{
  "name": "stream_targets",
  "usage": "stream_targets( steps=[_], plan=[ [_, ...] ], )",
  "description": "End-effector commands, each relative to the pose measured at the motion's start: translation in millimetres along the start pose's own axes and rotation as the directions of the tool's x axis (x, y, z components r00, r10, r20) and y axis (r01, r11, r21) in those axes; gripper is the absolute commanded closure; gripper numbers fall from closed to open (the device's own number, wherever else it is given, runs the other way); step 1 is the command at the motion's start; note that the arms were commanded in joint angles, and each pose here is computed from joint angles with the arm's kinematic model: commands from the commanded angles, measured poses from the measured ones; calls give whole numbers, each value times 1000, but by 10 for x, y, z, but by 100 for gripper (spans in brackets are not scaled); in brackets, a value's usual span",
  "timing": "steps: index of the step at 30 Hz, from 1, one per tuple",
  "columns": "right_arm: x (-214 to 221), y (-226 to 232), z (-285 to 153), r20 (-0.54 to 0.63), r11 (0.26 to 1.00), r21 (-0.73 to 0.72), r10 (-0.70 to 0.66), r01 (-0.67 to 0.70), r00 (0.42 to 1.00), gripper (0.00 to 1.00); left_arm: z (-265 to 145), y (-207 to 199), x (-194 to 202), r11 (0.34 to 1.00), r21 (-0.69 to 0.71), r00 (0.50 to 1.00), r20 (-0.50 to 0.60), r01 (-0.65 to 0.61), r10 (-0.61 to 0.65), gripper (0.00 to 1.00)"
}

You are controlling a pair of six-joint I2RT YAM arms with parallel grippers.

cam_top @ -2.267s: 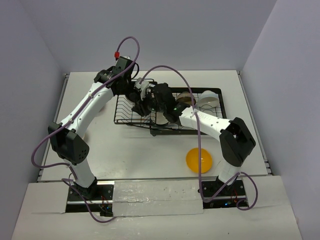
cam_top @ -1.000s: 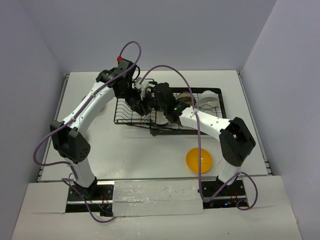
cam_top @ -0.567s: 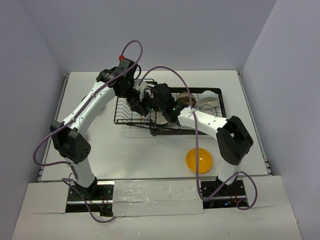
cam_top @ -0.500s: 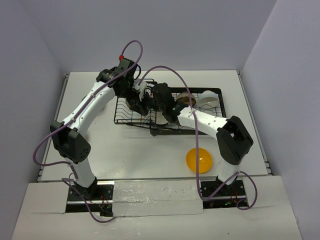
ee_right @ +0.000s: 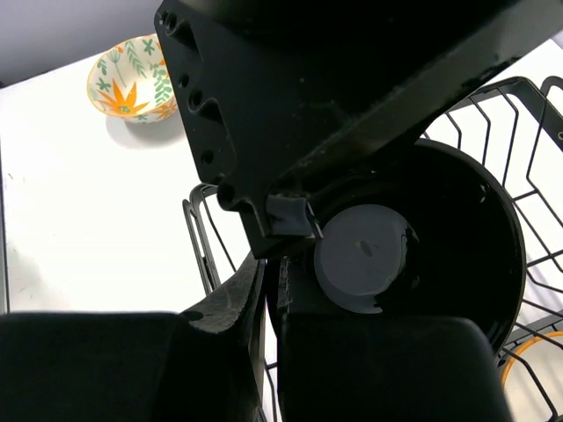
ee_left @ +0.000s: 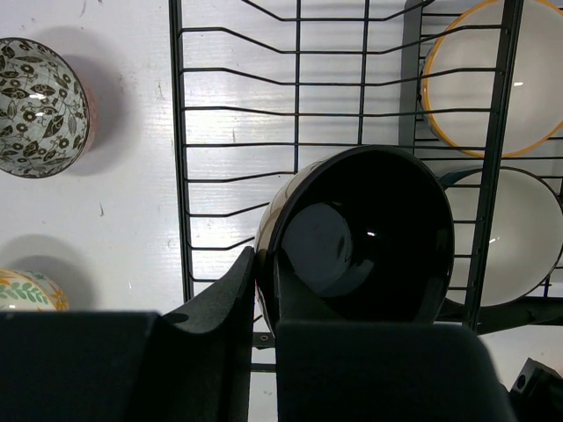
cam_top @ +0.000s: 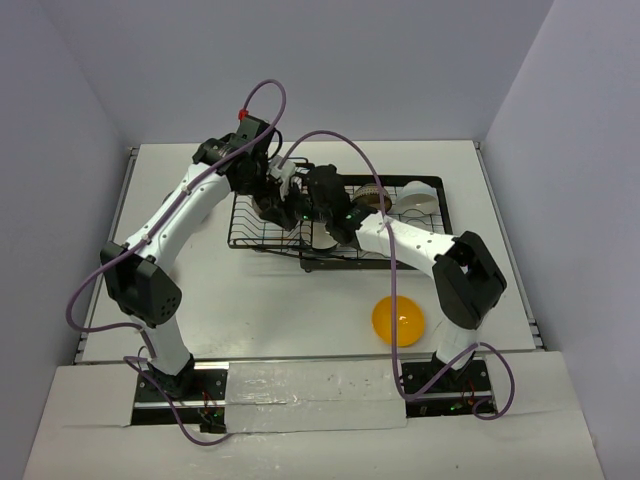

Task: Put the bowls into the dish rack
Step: Pass from the left arm to the right

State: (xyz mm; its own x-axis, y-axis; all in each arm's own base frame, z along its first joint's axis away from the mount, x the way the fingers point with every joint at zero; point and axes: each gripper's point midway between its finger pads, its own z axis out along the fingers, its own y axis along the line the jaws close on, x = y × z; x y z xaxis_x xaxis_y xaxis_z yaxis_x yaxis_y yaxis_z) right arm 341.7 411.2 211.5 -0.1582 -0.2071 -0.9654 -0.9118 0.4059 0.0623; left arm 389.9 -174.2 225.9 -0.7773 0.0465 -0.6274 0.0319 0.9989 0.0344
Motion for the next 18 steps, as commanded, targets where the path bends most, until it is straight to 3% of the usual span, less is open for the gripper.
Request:
stream_targets(
  steps=[1,3,8,14,18],
  plan=[
    [-36,-289,-8,22,995,83,46,-47,999,100,-145,-85,-259,997,40,994,93,60,-64,100],
    [-48,-301,-10,27,996,80,48,-50,998,100,-142,-129,-303,996,56,991,105,71,-77,85],
    [-95,-383,40,34,996,77,44,-46,998,100,-135,-189,-407,994,78,987,132,82,-92,61],
    [-121,-433,104,42,997,74,36,-39,998,100,-117,-274,-491,991,103,987,130,83,-96,46],
    [-104,-431,104,55,997,62,52,-55,997,100,-154,-302,-554,988,122,982,151,98,-116,43]
  ],
)
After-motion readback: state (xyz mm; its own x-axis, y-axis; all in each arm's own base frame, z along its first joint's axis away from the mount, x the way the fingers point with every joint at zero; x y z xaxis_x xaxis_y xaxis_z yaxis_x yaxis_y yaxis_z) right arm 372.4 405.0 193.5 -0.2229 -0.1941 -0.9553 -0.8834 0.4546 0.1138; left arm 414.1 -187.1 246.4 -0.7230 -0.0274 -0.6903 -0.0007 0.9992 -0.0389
